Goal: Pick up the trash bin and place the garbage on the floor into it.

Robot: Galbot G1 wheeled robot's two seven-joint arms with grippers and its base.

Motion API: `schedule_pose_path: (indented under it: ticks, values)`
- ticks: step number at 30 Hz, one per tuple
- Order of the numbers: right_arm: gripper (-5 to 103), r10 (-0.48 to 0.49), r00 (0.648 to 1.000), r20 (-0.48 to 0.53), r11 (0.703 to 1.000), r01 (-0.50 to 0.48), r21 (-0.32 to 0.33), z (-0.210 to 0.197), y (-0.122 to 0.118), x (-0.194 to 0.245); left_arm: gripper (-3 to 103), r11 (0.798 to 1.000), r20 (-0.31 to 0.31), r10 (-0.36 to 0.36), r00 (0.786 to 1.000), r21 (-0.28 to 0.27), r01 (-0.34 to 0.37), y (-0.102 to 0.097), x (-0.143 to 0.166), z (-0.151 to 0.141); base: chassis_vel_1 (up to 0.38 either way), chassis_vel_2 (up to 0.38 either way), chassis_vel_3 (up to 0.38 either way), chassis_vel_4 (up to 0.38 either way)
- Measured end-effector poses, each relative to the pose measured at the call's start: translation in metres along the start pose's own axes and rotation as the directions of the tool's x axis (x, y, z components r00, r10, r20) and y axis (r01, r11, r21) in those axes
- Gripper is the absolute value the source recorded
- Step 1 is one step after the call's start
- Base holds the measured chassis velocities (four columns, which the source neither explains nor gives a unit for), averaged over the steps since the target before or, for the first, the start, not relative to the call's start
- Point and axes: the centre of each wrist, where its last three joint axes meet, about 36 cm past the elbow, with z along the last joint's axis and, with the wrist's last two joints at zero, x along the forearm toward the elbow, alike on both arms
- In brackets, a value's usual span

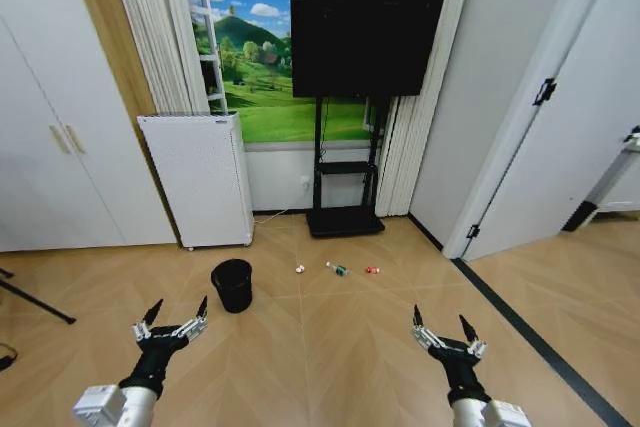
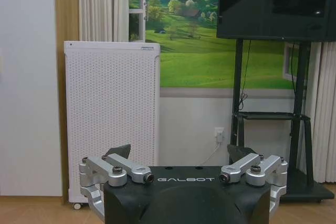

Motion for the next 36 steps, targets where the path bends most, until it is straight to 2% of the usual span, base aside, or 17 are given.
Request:
schedule_pose_path:
  ticks: [30, 36]
  values:
    - [100, -0.006, 1.000, 0.006, 1.000, 0.006, 0.011, 0.005, -0.002, -0.002, 100, 1.000, -0.007, -0.004, 1.000, 0.003, 0.004, 0.001, -0.002, 0.005, -0.353, 0.354, 0.355, -0.351]
    - [100, -0.038, 0.998, 0.056, 0.999, 0.037, 0.017, 0.010, -0.004, -0.003, 100, 1.000, -0.011, -0.005, 1.000, 0.004, 0.005, 0.001, -0.003, 0.007, -0.355, 0.352, 0.362, -0.355]
